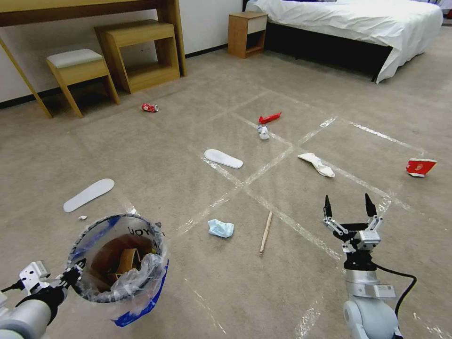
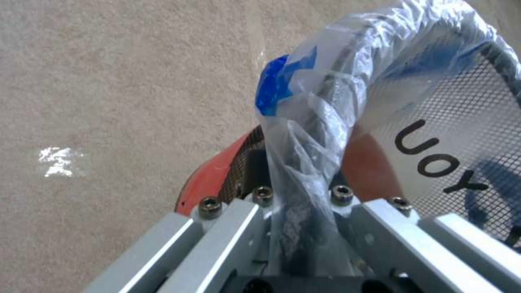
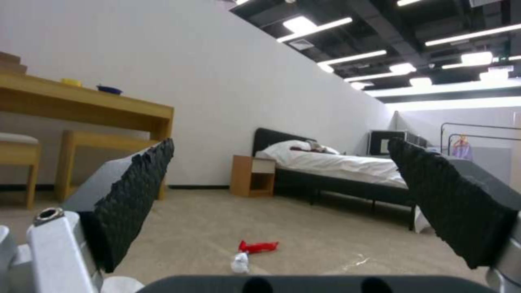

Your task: Pick up the trash bin and place the garbage on the floor into it.

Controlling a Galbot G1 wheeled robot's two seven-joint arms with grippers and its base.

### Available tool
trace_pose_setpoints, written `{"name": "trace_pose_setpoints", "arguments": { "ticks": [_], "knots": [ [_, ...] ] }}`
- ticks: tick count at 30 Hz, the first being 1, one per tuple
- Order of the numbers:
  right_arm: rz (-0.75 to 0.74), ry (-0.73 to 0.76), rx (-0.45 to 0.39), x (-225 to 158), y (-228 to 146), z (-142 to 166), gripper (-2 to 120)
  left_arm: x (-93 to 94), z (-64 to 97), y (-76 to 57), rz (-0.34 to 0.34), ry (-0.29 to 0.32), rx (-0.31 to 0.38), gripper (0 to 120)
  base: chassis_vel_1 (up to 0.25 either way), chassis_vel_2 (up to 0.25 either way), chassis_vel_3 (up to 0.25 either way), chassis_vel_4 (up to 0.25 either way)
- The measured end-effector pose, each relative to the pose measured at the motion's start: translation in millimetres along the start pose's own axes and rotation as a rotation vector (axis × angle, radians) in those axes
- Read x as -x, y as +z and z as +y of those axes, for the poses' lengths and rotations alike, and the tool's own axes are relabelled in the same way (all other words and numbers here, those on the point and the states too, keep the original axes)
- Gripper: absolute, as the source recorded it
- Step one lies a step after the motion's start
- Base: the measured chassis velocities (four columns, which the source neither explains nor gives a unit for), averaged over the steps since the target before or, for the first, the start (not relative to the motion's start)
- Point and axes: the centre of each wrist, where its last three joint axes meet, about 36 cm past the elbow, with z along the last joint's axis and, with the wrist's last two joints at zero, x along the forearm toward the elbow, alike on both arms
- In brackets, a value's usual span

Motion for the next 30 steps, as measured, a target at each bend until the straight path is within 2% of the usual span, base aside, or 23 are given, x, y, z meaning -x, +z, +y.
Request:
{"name": "trace_pose_setpoints", "arguments": {
  "ticks": [11,30],
  "knots": [
    [0.006,-0.032,0.007,-10.7,5.8,14.1,100,-2.0,2.4,-1.8,-0.010,-0.015,-0.003,0,-0.022,0.024,0.028,-0.020],
    [0.007,-0.043,0.011,-6.1,11.9,15.5,100,2.0,6.7,-8.5,-0.025,-0.022,0.011,0,-0.141,0.135,0.144,-0.144]
  ]
}}
